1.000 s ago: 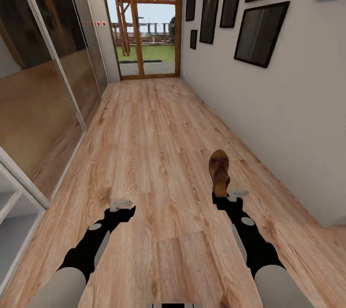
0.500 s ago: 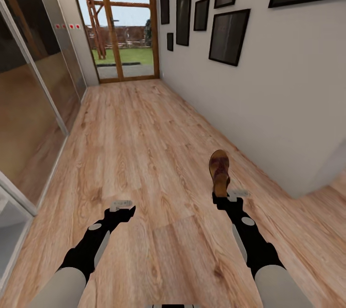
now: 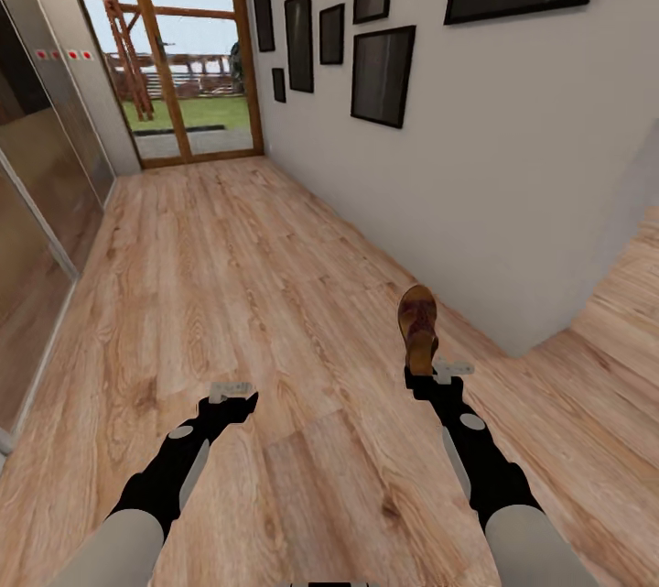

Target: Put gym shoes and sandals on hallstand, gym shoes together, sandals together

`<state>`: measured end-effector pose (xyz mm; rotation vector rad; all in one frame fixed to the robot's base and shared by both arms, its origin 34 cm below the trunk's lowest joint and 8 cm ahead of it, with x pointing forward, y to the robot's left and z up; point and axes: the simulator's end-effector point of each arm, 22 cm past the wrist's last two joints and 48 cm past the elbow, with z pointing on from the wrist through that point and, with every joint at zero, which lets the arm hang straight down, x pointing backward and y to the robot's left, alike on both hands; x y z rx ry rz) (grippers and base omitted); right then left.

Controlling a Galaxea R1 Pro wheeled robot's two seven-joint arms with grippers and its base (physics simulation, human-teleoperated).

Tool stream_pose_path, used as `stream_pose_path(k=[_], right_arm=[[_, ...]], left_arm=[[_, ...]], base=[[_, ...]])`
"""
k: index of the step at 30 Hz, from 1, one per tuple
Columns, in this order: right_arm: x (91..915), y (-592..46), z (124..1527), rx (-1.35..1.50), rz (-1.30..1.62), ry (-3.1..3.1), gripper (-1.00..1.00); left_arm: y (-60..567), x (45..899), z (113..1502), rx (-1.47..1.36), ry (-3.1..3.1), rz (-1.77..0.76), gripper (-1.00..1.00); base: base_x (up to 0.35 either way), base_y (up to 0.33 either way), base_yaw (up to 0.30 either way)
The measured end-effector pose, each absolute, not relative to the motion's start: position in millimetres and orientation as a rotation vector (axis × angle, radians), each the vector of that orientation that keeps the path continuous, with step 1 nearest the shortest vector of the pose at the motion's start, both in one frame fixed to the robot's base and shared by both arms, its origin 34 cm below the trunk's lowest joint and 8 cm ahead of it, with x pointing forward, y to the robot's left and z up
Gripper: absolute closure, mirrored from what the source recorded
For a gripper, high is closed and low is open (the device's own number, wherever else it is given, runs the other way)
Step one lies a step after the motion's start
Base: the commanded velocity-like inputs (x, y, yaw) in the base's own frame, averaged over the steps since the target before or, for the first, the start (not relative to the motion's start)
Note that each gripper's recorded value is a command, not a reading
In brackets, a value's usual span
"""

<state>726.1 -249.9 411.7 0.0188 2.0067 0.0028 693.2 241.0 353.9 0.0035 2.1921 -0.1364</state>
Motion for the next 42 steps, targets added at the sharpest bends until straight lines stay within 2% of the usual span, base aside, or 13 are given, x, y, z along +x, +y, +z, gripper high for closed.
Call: stream_pose_path(k=[20, 31, 42], right_arm=[[730, -250, 444, 0.019, 0.003, 1.958, 1.0], [731, -250, 450, 0.019, 0.003, 1.949, 1.0], [731, -250, 456, 0.018, 0.003, 1.939, 1.0]], left_arm=[[241, 700, 385, 0.007, 2.142, -0.135, -1.0], [241, 701, 390, 0.007, 2.134, -0.135, -1.0], [241, 702, 396, 0.008, 2.125, -0.135, -1.0]], base=[[-0.005, 0.0, -0.278], [-0.281, 0.01, -0.278], [-0.211, 0.16, -0.278]])
